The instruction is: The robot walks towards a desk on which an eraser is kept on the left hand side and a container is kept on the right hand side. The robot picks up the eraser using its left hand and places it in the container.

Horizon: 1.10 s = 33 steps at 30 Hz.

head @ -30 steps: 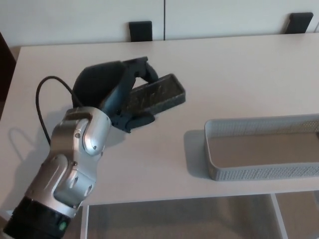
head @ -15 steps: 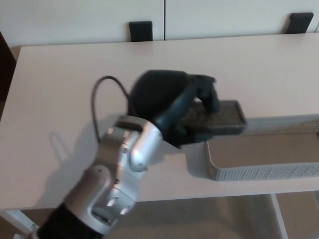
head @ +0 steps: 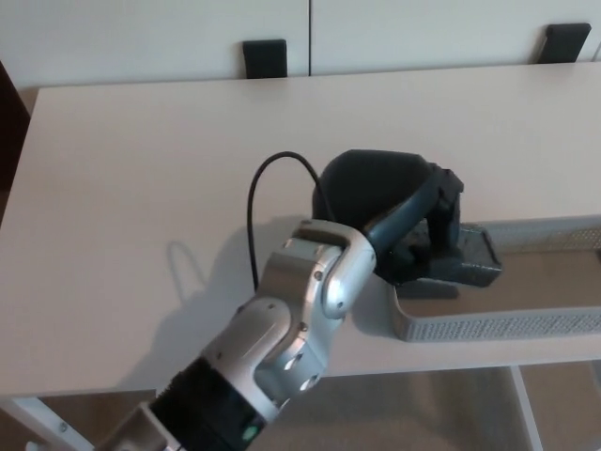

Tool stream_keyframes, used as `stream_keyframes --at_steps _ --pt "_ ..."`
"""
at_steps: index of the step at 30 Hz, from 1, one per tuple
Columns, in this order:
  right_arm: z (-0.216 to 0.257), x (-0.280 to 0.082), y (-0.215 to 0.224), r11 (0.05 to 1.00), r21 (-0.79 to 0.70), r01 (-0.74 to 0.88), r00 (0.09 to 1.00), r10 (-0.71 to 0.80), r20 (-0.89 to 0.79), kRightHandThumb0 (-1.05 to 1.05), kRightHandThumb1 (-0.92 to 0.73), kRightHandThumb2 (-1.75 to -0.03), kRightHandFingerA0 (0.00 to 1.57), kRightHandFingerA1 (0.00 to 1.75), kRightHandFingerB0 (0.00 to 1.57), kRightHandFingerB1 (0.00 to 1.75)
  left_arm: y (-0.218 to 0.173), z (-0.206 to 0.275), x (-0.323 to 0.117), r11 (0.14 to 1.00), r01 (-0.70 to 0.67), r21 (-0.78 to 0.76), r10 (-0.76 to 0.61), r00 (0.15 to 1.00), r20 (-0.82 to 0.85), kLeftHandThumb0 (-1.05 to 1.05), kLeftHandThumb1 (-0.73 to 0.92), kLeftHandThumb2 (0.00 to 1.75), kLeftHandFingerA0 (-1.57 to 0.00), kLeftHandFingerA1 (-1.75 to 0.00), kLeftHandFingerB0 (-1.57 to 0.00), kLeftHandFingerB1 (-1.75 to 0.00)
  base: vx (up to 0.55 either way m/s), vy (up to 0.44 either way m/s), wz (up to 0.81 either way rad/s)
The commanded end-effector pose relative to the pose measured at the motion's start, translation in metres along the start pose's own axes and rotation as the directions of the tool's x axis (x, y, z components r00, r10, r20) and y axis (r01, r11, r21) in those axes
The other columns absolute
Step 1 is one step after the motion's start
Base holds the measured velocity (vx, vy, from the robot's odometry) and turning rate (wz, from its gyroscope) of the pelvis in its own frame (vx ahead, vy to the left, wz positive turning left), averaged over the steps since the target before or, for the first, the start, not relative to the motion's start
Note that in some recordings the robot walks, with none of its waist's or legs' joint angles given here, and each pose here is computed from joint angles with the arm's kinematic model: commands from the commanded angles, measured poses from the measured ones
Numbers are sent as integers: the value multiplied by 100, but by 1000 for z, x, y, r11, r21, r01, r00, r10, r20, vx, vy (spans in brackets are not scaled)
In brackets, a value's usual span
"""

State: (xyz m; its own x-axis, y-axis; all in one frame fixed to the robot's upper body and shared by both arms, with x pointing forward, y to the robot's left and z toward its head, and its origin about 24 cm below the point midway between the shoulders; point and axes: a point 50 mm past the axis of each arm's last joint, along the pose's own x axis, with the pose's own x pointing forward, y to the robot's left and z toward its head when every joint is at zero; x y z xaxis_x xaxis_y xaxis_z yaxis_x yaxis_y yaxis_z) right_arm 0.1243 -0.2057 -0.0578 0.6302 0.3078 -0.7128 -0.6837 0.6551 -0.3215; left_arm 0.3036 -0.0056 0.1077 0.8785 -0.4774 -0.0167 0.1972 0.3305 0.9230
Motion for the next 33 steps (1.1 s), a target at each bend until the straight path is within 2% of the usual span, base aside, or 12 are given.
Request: stream_keyframes --at_steps 1,2,4,8,9,14,20,21,23,25,28,33 --pt "-2 -2 -1 1000 -12 -7 1000 7 -14 -45 -44 -78 63 58 48 48 3 5 7 1000 -23 -10 23 1000 7 -81 83 66 -138 -138 -94 -89 0 0 0" --pt "-1 -1 -2 1000 -16 -6 1000 6 -11 -41 -51 -55 65 44 60 39 5 7 9 1000 -10 3 10 1000 3 -66 58 113 -149 -136 -91 -93 0 0 0" --pt "1 0 -2 1000 -27 -6 1000 5 -15 -41 -51 -55 63 43 60 39 7 10 12 1000 -4 17 4 1000 2 -84 83 68 -133 -127 -95 -95 0 0 0" --pt "3 0 -4 1000 -30 -1 1000 0 -20 -41 -50 -55 63 43 61 39 7 17 14 1000 -22 19 22 1000 16 -71 59 114 -147 -136 -101 -105 0 0 0" --pt "3 -1 -3 1000 -28 0 1000 0 -22 -46 -44 -76 58 54 54 50 5 20 14 999 -26 19 26 999 23 -81 82 76 -135 -133 -103 -104 0 0 0" --pt "3 -2 -3 999 -53 -7 1000 6 -17 -43 -52 -56 61 42 61 39 1 32 16 1000 -19 -12 20 998 64 -75 60 112 -153 -139 -95 -96 0 0 0" --pt "4 2 -4 998 -61 -11 1000 10 -16 -43 -51 -56 63 43 61 39 -5 49 15 1000 -17 -12 18 992 122 -82 78 64 -137 -134 -98 -87 0 0 0" --pt "5 3 -5 998 -58 -16 1000 15 -18 -44 -51 -56 61 42 60 39 -8 53 16 997 78 -24 -74 990 117 -96 51 90 -37 -71 -22 -60 0 0 0" --pt "6 4 -6 997 -67 -25 999 23 -25 -45 -51 -56 61 42 59 39 -13 55 15 988 149 26 -151 981 123 -98 57 99 -6 -21 -3 -38 0 0 0" --pt "8 5 -7 997 -73 -27 999 25 -29 -46 -51 -56 59 41 58 38 -18 57 13 981 189 47 -193 972 133 -105 69 63 0 0 0 -22 0 0 0" --pt "9 4 -7 997 -66 -28 999 26 -32 -49 -44 -76 54 53 49 48 -22 60 12 970 236 53 -241 962 125 -105 65 97 0 0 0 -26 0 0 0" --pt "11 5 -6 997 -74 -36 999 34 -33 -48 -45 -76 53 52 50 48 -25 54 9 967 247 63 -253 961 112 -105 81 70 0 0 0 -16 0 0 0"
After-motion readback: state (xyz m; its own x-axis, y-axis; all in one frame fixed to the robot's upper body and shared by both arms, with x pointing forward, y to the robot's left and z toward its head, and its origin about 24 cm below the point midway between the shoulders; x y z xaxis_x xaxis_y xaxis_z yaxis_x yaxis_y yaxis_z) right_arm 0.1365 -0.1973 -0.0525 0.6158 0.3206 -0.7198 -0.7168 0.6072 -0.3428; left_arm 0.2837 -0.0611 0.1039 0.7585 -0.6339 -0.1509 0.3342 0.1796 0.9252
